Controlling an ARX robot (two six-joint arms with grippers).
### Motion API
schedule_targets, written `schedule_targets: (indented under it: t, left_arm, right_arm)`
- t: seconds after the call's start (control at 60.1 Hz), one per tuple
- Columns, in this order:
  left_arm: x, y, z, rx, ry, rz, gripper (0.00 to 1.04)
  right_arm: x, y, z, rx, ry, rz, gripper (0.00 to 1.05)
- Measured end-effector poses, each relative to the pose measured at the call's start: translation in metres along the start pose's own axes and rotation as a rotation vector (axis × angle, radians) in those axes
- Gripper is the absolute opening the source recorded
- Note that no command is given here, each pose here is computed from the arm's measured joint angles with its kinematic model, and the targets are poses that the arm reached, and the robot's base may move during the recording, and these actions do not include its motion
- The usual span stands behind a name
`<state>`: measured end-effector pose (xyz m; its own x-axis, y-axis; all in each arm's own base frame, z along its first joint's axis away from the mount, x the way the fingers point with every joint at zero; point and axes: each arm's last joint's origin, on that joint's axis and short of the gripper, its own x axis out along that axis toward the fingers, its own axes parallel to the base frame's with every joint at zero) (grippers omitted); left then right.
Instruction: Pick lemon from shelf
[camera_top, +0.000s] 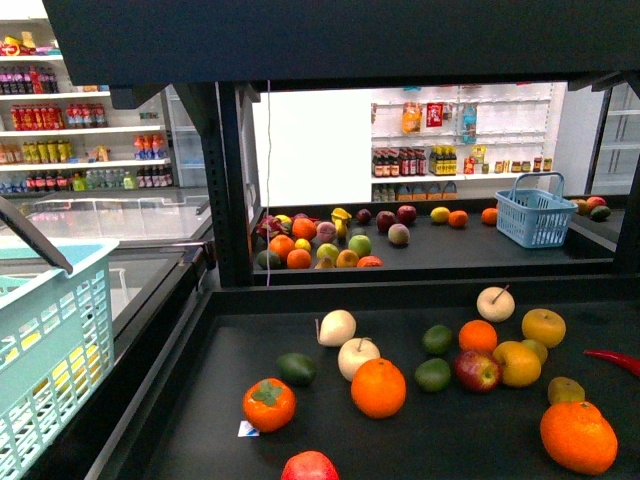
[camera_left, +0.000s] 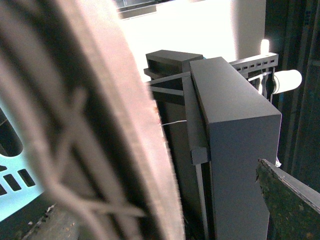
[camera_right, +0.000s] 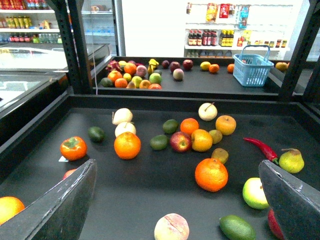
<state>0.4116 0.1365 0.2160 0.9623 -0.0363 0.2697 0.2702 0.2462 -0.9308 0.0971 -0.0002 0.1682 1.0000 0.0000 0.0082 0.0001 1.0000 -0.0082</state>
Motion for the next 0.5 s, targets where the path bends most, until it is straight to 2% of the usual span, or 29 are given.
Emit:
schedule_targets:
  t: [0.183, 0.499]
  left_arm:
    - [-0.009, -0.02, 0.0, 0.054, 0.017, 0.113, 0.97]
    - [-0.037, -0.076, -0.005, 0.314, 0.07, 0.41, 0.97]
  right_arm:
    - [0.0, 0.0, 0.0, 0.0, 0.0, 0.0, 0.97]
    - [0.0, 0.0, 0.0, 0.0, 0.0, 0.0, 0.97]
